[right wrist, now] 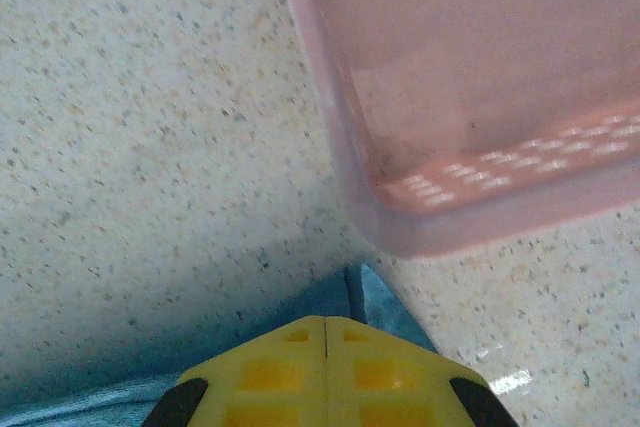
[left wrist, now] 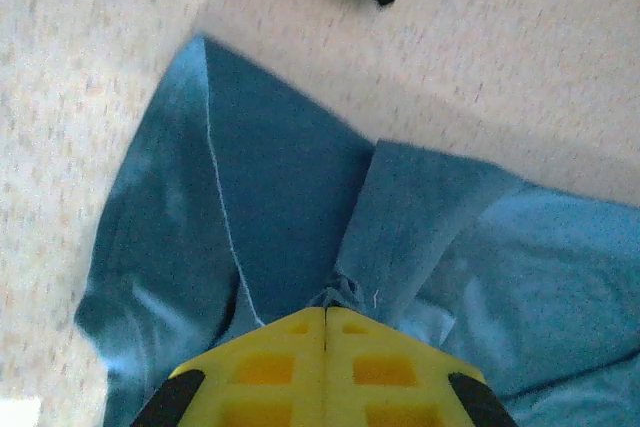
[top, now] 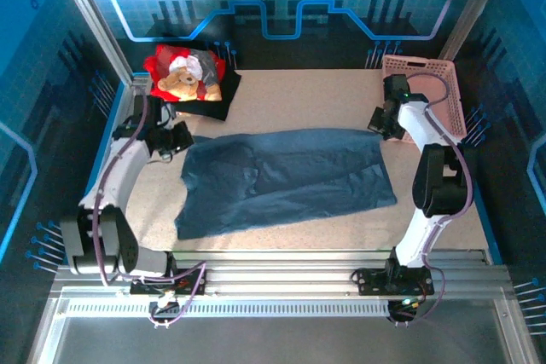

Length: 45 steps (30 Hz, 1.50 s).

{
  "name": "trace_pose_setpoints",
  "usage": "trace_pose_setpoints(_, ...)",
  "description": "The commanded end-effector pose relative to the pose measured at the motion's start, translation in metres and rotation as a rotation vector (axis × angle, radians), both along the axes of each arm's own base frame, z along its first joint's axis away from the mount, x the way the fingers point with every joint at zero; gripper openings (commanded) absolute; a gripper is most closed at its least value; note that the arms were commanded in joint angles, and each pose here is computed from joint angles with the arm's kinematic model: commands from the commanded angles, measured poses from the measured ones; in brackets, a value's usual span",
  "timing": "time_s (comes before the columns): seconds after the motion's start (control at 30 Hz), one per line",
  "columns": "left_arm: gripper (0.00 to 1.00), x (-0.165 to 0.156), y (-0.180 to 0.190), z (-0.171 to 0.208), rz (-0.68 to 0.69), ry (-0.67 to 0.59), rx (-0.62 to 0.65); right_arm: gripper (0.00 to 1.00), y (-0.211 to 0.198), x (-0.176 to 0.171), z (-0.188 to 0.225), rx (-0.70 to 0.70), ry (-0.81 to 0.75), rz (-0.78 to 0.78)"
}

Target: Fold and stack the t-shirts

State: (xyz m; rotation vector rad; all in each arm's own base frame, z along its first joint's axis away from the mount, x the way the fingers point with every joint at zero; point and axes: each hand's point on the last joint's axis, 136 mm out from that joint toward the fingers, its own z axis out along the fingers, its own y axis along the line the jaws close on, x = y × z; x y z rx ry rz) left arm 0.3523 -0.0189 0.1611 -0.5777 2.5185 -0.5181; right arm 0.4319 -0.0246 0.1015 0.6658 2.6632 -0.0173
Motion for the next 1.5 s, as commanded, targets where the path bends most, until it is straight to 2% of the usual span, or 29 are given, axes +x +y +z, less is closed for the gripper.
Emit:
trace_pose_setpoints(0.0,0.00,-0.025,-0.004,-0.001,0.052,0.003,-0.042,0.00,-0.008,-0.011,0.007,-0.017,-0.015,0.009)
trace_pose_setpoints(0.2,0.00,-0.076,0.003,-0.029,0.138,0.106,-0.020,0.00,-0.014,-0.033,0.000,-0.031,0.020,0.014)
trace_pose_setpoints(0.37,0.00,-0.105,0.011,-0.052,0.212,0.203,0.009,0.00,-0.018,-0.056,-0.010,-0.031,0.055,0.005)
trace_pose_setpoints(0.6,0.00,-0.115,-0.001,-0.063,0.212,0.219,-0.028,0.00,-0.020,-0.081,-0.031,-0.035,0.117,-0.010)
trace_pose_setpoints(1.27,0.00,-0.163,-0.027,-0.049,0.266,0.261,-0.132,0.00,-0.026,-0.082,-0.042,-0.023,0.135,-0.022)
trace_pose_setpoints(1.47,0.00,-0.184,-0.032,-0.068,0.298,0.355,-0.117,0.00,-0.026,-0.082,-0.045,-0.023,0.145,-0.023)
